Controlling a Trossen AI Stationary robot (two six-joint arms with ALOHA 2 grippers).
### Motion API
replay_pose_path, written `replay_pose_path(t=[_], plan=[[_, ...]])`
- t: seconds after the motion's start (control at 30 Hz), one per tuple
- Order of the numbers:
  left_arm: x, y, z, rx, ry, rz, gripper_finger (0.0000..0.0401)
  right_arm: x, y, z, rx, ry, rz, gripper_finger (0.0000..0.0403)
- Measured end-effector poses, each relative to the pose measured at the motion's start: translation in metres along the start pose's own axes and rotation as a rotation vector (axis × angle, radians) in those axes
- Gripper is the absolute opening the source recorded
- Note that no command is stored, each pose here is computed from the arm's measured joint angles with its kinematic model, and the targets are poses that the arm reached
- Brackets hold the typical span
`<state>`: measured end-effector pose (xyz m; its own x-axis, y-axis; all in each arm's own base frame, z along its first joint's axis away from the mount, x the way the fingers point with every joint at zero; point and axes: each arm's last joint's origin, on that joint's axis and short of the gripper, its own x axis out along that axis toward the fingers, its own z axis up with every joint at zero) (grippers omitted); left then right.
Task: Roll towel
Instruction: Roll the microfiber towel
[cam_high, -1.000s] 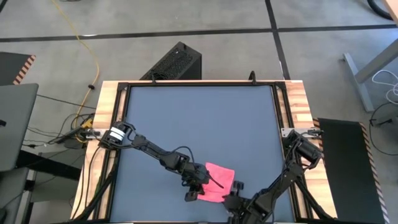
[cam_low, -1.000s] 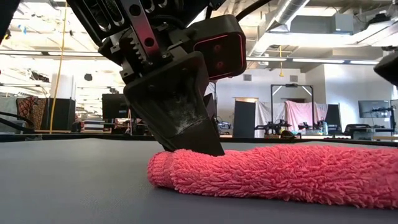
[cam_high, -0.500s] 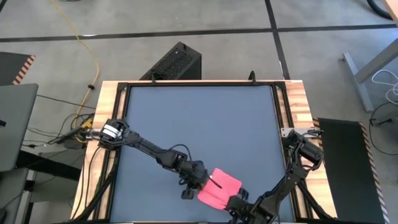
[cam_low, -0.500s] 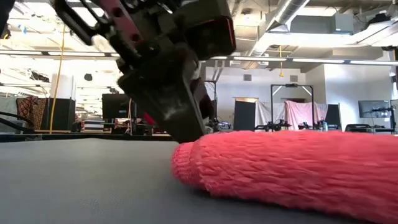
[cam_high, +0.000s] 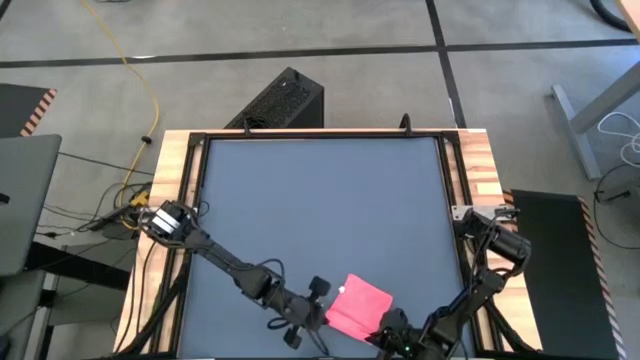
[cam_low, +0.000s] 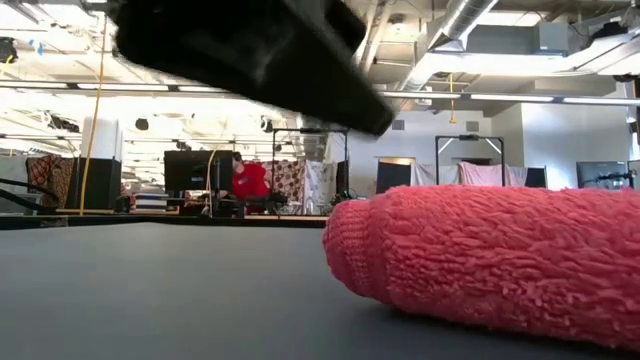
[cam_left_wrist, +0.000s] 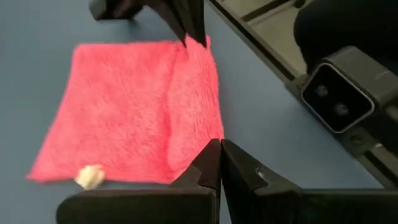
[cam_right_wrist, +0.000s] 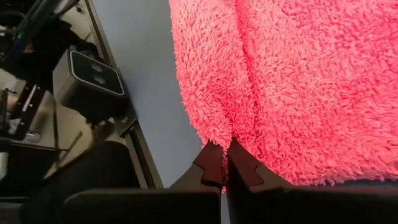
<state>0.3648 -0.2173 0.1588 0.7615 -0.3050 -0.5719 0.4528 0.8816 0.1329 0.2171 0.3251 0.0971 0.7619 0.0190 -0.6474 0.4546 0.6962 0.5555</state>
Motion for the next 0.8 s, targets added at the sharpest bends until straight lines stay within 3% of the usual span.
replay_pose_path(t=[0.13,0.27,0.57,0.7,0.8], plan=[[0.006,-0.001,0.0,0.09,-0.042,0.007,0.0021,0.002,-0.001,0.001,0.017,0.007,0.005,0.0019],[0.015,-0.004,-0.005,0.181,-0.072,-0.029,0.007,0.003,-0.001,0.002,0.026,0.008,0.01,0.0019],[0.02,-0.004,-0.004,0.169,-0.112,-0.002,0.0193,0.003,-0.001,0.002,0.028,0.008,0.012,0.0019],[0.031,-0.003,-0.019,0.159,-0.053,0.088,0.0212,0.003,-0.001,0.002,0.031,0.007,0.014,0.0019],[0.031,-0.001,-0.018,0.134,-0.066,0.09,0.0214,0.003,0.0,0.002,0.033,0.006,0.016,0.0019]])
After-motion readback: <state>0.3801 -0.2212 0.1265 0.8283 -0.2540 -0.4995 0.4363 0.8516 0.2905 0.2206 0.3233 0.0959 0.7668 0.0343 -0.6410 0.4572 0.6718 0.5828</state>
